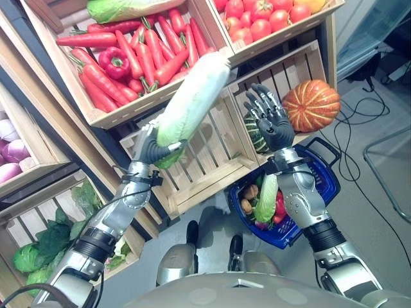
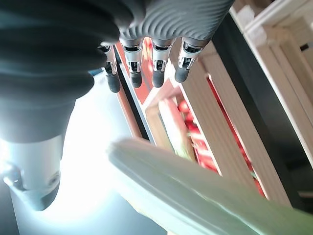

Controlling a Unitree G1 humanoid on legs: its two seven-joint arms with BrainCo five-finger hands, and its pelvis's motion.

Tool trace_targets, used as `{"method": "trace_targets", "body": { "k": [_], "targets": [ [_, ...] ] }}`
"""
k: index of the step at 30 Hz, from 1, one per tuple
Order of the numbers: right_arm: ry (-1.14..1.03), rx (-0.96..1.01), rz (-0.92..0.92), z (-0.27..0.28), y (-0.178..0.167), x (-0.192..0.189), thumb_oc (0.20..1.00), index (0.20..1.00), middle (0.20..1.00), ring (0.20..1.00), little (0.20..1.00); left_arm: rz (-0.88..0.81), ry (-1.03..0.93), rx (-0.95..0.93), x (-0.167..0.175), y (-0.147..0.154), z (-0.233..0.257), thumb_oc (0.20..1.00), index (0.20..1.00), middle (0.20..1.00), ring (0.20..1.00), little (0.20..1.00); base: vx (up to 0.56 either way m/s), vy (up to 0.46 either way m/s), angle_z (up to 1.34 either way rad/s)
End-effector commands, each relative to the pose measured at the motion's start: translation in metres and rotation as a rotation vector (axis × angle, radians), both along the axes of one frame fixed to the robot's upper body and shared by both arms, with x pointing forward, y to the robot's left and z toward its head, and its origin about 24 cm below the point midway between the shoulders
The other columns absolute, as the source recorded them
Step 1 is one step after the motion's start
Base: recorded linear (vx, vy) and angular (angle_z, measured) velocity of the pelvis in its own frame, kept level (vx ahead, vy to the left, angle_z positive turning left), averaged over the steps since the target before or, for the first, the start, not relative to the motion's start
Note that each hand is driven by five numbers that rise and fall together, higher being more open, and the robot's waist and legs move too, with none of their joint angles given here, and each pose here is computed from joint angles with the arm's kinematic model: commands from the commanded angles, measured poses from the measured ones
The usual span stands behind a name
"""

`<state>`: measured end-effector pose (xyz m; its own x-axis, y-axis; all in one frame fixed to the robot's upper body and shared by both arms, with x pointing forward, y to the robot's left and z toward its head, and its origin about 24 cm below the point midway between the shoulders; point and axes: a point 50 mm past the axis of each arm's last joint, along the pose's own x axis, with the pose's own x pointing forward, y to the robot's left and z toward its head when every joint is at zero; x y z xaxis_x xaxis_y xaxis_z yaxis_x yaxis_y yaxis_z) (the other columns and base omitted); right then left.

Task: Pick up fruits and vegetables into the basket

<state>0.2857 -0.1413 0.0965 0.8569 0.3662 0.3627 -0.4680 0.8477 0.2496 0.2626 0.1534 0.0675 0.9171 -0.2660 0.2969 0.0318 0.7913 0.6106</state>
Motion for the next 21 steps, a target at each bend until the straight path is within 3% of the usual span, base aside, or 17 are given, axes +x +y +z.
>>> {"method": "trace_targets", "body": {
  "k": [1, 12, 21],
  "targets": [
    [-0.049, 0.028, 0.108, 0.009, 0.009, -0.004, 1.0, 1.0, 1.0, 1.0, 1.0, -0.166, 0.003, -0.1, 0.002, -0.014, 0.018, 0.2, 0.2, 0.2, 0.2, 0.2, 0.06, 0.003, 0.02],
    [0.0, 0.048, 0.166, -0.003, 0.016, -0.009, 1.0, 1.0, 1.0, 1.0, 1.0, -0.295, 0.057, -0.049, -0.003, -0.027, 0.017, 0.2, 0.2, 0.2, 0.2, 0.2, 0.04, 0.003, -0.03],
    [0.027, 0.151, 0.265, -0.004, 0.027, -0.018, 1.0, 1.0, 1.0, 1.0, 1.0, -0.289, 0.083, 0.0, -0.005, -0.026, 0.012, 0.2, 0.2, 0.2, 0.2, 0.2, 0.0, 0.005, -0.03]
  ]
}}
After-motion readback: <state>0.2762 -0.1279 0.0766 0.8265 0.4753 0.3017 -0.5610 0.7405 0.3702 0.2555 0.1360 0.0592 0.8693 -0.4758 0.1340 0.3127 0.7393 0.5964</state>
